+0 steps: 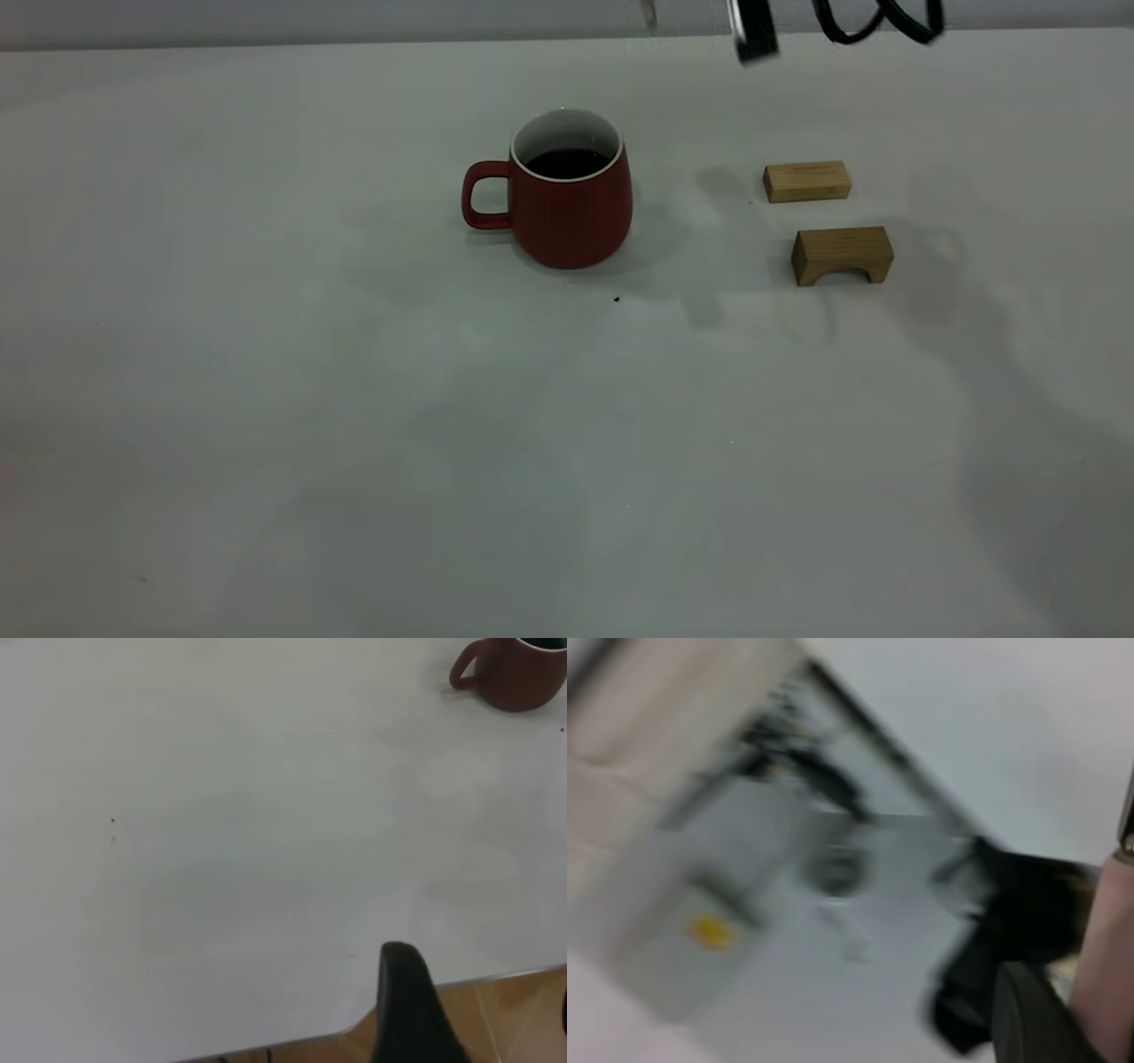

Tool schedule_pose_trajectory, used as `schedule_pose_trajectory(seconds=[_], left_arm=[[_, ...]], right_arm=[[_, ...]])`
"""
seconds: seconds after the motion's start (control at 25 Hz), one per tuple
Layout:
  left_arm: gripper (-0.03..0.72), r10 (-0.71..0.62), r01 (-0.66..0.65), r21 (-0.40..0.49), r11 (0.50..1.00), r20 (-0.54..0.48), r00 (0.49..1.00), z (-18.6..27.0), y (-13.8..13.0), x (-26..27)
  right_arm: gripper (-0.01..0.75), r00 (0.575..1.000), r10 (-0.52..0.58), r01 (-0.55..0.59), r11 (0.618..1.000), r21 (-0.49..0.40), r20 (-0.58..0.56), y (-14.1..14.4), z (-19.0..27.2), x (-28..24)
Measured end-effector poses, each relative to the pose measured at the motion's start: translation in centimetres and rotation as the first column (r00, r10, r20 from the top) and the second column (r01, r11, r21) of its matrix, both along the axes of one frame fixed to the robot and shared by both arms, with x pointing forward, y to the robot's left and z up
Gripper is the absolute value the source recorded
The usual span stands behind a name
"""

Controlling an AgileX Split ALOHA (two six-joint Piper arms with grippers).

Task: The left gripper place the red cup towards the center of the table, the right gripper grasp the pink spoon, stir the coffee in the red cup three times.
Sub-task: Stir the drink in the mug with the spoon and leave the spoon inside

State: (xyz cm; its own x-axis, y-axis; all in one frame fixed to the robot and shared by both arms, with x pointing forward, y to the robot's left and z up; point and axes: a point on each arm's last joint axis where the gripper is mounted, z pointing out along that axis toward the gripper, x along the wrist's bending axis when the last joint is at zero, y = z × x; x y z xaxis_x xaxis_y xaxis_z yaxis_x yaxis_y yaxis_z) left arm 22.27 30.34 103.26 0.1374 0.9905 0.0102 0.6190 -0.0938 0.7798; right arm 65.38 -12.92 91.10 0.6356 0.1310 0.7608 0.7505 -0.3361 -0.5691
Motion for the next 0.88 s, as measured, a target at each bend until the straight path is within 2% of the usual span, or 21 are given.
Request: schedule_pose_trajectory(seconds=[0.2,0.48,0.76,0.88], left_arm=[[0.482,0.0,0.0,0.0,1.0,0.0,1.0,0.0,0.0,0.0],[0.482,0.0,0.0,0.0,1.0,0.0,1.0,0.0,0.0,0.0],[0.482,0.0,0.0,0.0,1.0,0.0,1.0,0.0,0.0,0.0],[0.482,0.0,0.0,0.0,1.0,0.0,1.0,0.0,0.0,0.0]], right_arm=[[0.132,0.985,-0.114,0.129,0.986,0.105,-0.133,0.9,0.7,0.5],[0.132,0.896,-0.145,0.206,0.973,0.105,-0.419,3.4,-0.6,0.0],[0.132,0.873,-0.091,0.183,0.972,0.149,-0.478,4.7,-3.6,2.1],[0.132,0.84,-0.09,0.195,0.97,0.144,-0.536,4.7,-5.8,2.4]])
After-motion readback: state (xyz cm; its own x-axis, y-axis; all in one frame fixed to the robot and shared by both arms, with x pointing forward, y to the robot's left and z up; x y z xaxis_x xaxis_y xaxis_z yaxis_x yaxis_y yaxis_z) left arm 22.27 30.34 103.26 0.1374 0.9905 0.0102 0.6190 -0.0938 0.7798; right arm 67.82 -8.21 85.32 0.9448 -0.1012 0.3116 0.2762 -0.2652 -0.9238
